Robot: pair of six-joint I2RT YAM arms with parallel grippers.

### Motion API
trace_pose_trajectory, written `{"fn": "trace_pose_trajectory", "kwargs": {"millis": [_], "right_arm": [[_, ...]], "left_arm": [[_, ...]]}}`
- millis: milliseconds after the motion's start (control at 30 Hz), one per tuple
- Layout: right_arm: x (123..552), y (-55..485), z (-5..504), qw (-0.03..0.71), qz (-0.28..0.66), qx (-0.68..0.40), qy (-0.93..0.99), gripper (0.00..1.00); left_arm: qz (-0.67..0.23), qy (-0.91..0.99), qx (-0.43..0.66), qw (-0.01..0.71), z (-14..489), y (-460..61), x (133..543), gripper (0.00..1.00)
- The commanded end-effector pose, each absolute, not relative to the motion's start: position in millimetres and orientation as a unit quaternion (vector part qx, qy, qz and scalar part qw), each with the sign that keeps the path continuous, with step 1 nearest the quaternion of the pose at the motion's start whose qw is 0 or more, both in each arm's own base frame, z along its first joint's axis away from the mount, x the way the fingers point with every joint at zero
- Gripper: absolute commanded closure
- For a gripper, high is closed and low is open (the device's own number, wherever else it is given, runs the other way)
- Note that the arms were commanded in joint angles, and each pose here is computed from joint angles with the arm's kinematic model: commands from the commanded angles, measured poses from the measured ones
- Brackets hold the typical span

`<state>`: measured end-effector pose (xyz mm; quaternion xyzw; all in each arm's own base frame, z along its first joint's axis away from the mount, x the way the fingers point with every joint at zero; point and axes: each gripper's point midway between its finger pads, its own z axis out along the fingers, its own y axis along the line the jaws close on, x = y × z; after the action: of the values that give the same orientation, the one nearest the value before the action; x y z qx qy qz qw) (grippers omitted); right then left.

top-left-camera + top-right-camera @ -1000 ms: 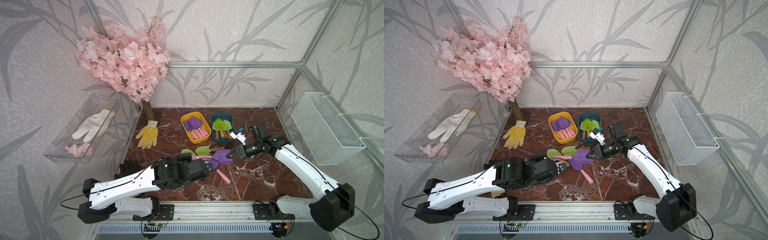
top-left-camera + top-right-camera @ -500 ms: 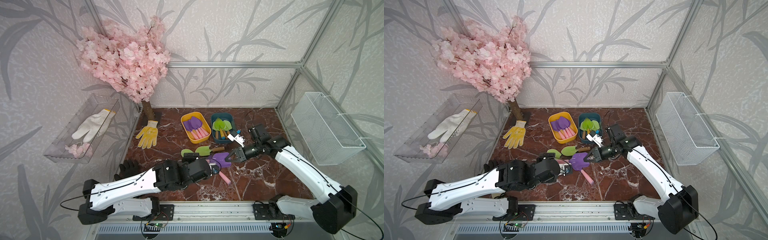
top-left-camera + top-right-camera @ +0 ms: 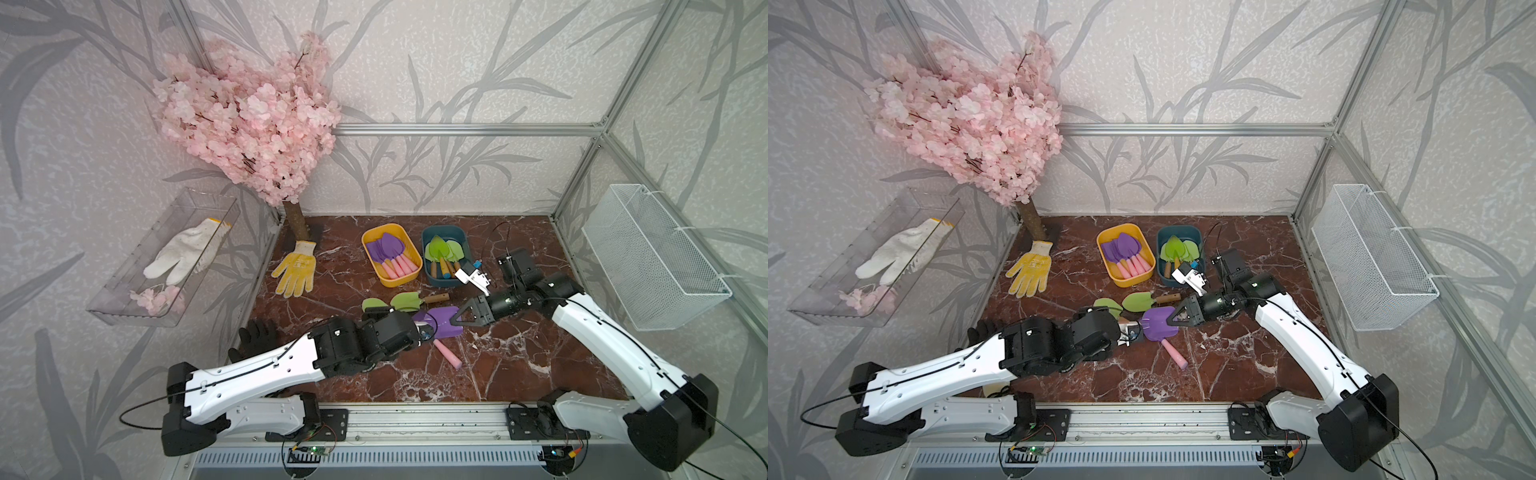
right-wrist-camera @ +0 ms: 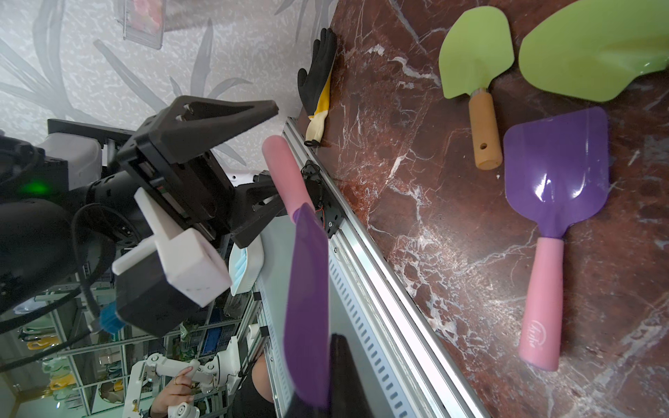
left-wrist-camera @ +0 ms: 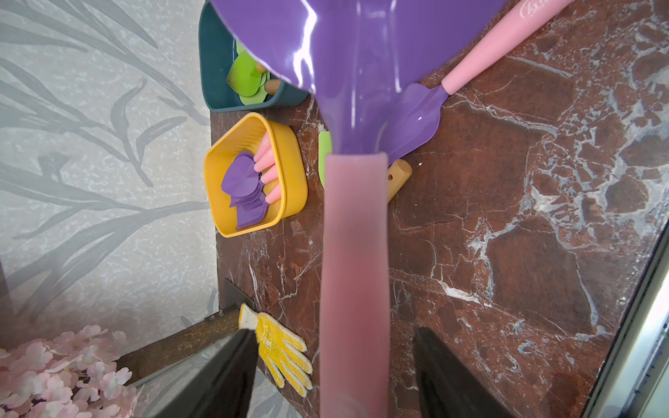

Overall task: Sort the small shovels by color and place them into the storage box
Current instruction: Pick up the shovel from the center of the board.

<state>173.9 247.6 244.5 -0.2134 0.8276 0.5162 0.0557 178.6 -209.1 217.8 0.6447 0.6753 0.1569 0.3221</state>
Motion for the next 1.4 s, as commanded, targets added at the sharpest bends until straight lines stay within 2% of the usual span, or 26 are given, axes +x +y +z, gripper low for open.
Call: {"fn": "trace_pose_trajectory", "kwargs": {"millis": [0,100,133,500,700,933,1100,1367], "right_arm": [[168,250,269,0.077,0.535,-0.237,0.807,1.0],[168,250,270,0.078,0.537,-0.237,0.806,1.0],[168,250,270,0.077,0.537,-0.237,0.805,1.0],[169,250,269,0.079,0.536,-0.237,0.806,1.0],[174,251,270,0.087,0.533,-0.231,0.809,0.69],[186,253,286,0.106,0.543,-0.222,0.803,0.54],[206,237,303,0.146,0.545,-0.187,0.804,0.49],[244,183,287,0.215,0.428,-0.084,0.874,0.47]], "left_arm": [[0.139,0.679,0.637,0.338,221,-211,179,0.36],[0.14,0.68,0.629,0.348,224,-211,182,0.65],[0.143,0.68,0.628,0.352,225,-211,183,0.72],[0.14,0.677,0.629,0.356,226,-211,183,0.84],[0.134,0.683,0.627,0.35,228,-207,180,0.97],[0.147,0.68,0.631,0.344,228,-196,178,1.0],[0.165,0.681,0.631,0.333,226,-185,177,1.0],[0.153,0.733,0.577,0.326,245,-178,182,0.94]]}}
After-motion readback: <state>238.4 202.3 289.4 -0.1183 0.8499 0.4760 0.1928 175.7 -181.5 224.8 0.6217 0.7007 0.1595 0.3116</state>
